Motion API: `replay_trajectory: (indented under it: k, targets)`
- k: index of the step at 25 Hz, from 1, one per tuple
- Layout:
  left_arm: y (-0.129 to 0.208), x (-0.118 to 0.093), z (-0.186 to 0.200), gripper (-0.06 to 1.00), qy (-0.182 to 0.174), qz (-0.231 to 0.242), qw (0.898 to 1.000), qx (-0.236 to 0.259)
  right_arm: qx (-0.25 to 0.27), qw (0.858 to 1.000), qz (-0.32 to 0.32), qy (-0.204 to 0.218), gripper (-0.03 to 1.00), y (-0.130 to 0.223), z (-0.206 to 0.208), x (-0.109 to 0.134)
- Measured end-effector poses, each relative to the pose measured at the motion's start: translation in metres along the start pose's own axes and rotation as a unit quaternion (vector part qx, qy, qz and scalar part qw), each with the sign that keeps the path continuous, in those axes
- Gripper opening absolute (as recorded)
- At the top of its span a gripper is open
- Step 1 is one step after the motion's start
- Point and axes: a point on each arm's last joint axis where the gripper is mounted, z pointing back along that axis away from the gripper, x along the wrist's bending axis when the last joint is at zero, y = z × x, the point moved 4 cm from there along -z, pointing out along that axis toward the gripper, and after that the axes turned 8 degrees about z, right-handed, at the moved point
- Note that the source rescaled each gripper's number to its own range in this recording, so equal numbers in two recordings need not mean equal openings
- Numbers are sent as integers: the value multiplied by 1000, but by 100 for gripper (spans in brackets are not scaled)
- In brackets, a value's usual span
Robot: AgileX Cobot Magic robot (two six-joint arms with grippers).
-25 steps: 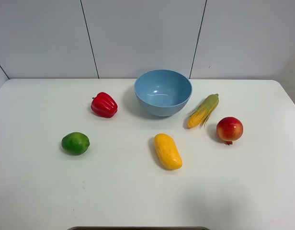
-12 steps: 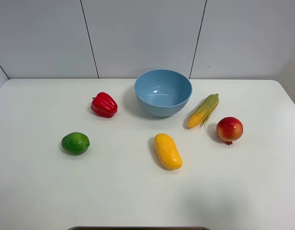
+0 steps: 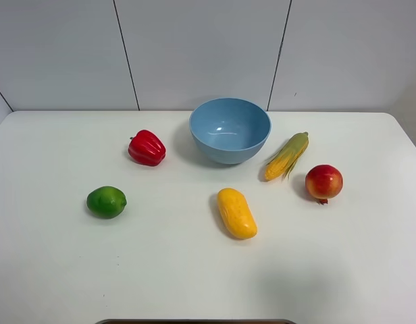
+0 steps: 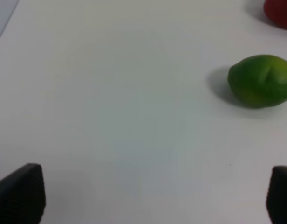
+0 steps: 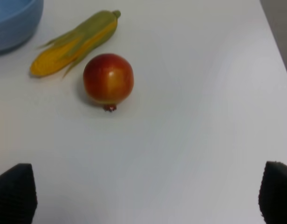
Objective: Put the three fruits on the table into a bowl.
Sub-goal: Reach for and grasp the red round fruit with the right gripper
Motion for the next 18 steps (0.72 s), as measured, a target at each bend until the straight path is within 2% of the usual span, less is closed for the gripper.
replay_trajectory:
  k: [7,13,18]
  targets:
    - [0,0,0,79,0,0,1000,0,94,995,1,-14,89,-12,-27,-1]
    - [0,0,0,79,0,0,1000,0,73,997,1,-11,89,-53,-23,-7]
    - [0,0,0,79,0,0,1000,0,96,995,1,-14,89,-78,-35,-10]
